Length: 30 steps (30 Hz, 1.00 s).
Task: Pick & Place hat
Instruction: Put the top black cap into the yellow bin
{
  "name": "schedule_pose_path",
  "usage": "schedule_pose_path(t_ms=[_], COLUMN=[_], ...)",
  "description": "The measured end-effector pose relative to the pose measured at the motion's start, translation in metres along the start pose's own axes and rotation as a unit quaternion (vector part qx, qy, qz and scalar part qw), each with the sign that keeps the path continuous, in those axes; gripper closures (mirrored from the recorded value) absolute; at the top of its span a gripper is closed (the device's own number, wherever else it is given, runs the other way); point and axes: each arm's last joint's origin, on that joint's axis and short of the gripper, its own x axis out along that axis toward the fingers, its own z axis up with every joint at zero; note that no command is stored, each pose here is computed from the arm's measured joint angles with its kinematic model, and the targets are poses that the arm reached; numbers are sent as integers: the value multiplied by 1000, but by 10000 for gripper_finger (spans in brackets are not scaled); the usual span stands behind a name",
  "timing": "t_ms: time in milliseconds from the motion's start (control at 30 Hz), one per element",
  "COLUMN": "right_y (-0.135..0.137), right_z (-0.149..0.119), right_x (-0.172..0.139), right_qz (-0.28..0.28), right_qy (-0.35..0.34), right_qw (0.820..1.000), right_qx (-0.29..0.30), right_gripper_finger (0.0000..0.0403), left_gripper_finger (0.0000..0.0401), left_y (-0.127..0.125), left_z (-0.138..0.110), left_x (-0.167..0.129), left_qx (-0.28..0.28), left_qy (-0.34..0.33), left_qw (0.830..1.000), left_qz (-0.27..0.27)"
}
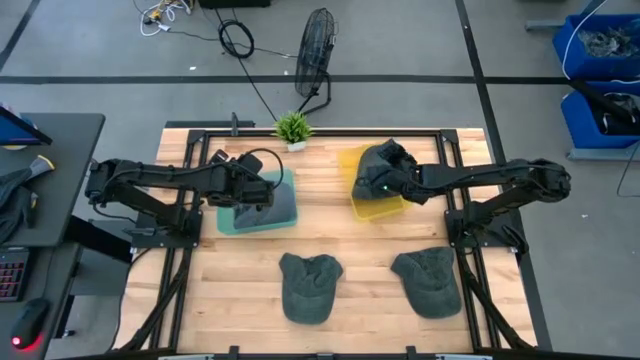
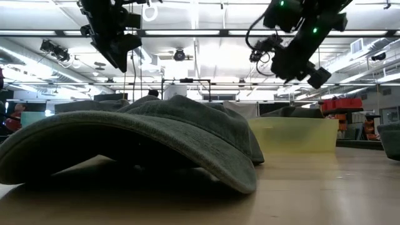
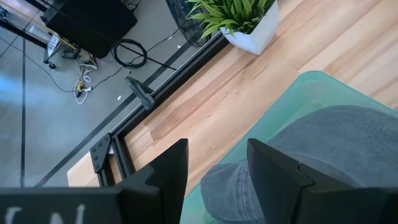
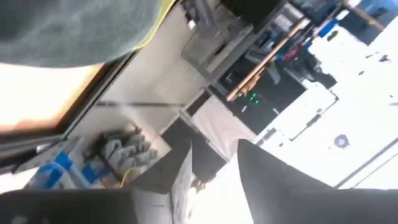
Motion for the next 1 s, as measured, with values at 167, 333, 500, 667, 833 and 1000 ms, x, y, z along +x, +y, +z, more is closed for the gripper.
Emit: schedule_pose_path(t_ms=[167,333,500,667,833,1000], right_y=[-9,-30,-43,-32,-21,-17], right_z=[1,-11,-19,-21,-21,-17], right_x=[-26,-54,-67,-70,-78,-92], right_qz=[19,171,313,423,527,570], right_qy=[-135,-279,-292,-266,-238,-237], right_qw=[985,897,768,721,671,644], right_qx=[104,296,476,480,463,453], right_gripper_finger=[277,284,296,314,326,323], left_gripper_finger=[232,232,232,232,232,232], left_y=[0,0,0,-1,-1,-1], left_z=[0,0,0,-1,-1,-1], left_x=[0,0,0,-1,-1,-1], left_qx=[9,23,24,25,28,27], left_qy=[1,1,0,-1,-1,-1], left_qw=[1000,1000,1000,1000,1000,1000], left_qz=[1,1,0,-2,-2,-2])
